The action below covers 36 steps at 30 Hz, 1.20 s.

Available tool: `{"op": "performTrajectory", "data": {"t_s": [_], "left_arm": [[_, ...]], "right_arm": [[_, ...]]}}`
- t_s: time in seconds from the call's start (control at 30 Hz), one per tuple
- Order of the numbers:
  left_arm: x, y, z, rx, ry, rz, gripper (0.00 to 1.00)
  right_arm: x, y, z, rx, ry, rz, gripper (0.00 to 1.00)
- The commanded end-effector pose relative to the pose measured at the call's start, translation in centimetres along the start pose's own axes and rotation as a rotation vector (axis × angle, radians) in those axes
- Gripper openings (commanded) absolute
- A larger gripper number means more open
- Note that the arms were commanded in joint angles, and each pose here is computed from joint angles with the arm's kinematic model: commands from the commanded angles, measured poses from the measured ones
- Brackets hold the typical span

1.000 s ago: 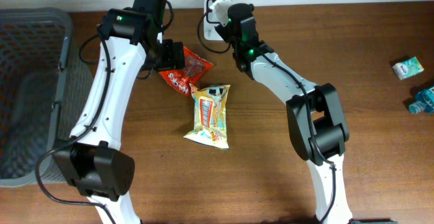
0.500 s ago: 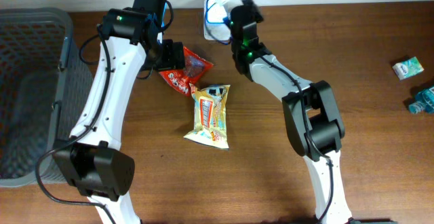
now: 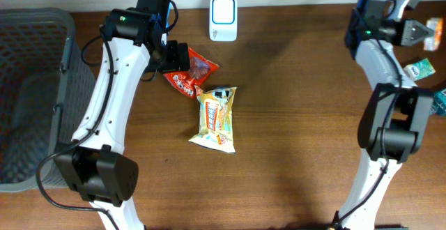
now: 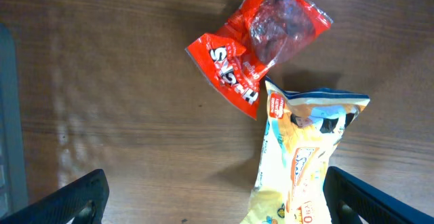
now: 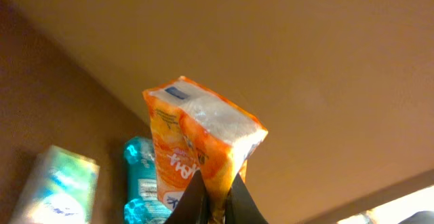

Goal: Scan the item barcode
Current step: 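Carry the orange pack right and drop it beside the other items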

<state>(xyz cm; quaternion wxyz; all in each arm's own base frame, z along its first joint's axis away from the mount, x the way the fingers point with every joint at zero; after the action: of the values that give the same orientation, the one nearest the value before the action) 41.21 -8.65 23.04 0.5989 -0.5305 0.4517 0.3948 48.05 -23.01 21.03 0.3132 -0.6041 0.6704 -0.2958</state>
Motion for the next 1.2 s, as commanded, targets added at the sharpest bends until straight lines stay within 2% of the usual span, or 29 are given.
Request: {"op": "performTrajectory", "data": {"t_s": [0.0,0.07,0.1,0.2,0.33,0.47,0.63,0.67,0.73,0.87,1.0,1.03,1.07,1.13,1.17], "left_arm": [[0.1,0.0,0.0,-0.01,0.0,0.0,0.99],[0.0,0.0,0.0,-0.01,0.0,-0.001,0.99],[0.0,0.0,0.0,-0.01,0.0,-0.001,0.99],[0.1,0.0,0.0,-0.01,0.0,0.0,0.99],[0.0,0.0,0.0,-0.01,0.0,-0.001,0.99],[0.0,0.0,0.0,-0.01,0.0,-0.001,0.99],[0.1,0.0,0.0,-0.01,0.0,0.0,0.99],[0.0,0.0,0.0,-0.01,0.0,-0.001,0.99],[0.0,0.0,0.0,-0.01,0.0,-0.001,0.99],[0.1,0.0,0.0,-0.01,0.0,0.0,0.99],[0.1,0.0,0.0,-0.01,0.0,0.0,0.99],[0.0,0.0,0.0,-0.01,0.0,-0.001,0.99],[0.0,0.0,0.0,-0.01,0.0,-0.001,0.99],[0.0,0.0,0.0,-0.01,0.0,-0.001,0.99],[0.0,0.0,0.0,-0.01,0.0,-0.001,0.99]], "right_arm": [[1.3,1.1,0.2,0.017,-0.135,0.049,0.04],[1.6,2.7,0.3,0.122,-0.248,0.145,0.04],[2.3,3.2,-0.2,0.249,-0.333,0.239,0.04],[5.3,4.4,-1.6,0.424,-0.534,0.463,0.04],[10.0,8.0,-2.8,0.515,-0.599,0.667,0.04],[12.5,9.5,-2.8,0.582,-0.644,0.732,0.05],[12.7,10.5,-1.0,0.586,-0.691,0.764,0.1],[12.7,10.9,-0.7,0.578,-0.688,0.773,0.25],[12.8,11.0,-0.7,0.574,-0.681,0.773,0.98],[12.0,9.4,-3.2,0.582,-0.682,0.759,0.99],[9.1,4.3,-8.6,0.645,-0.735,0.665,0.98],[6.7,3.0,-10.1,0.645,-0.807,0.667,0.99],[2.5,2.3,-11.0,0.619,-0.964,0.728,0.98],[-5.8,2.7,-11.1,0.519,-1.271,0.919,0.98],[-8.6,3.2,-10.9,0.461,-1.353,0.992,0.98]]}}
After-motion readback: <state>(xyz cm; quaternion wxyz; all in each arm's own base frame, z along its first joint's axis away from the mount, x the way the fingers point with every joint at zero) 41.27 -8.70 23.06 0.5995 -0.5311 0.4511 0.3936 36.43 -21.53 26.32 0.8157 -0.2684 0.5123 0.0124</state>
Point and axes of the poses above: each gripper's point midway between its finger pads, its own x axis out along the fingers, its own z axis along the line the jaws close on, y = z × x, the point moved 3 cm from there along -x, back along the fingers, and after that the axes turned 13 degrees about x, right-handed, at the moved point
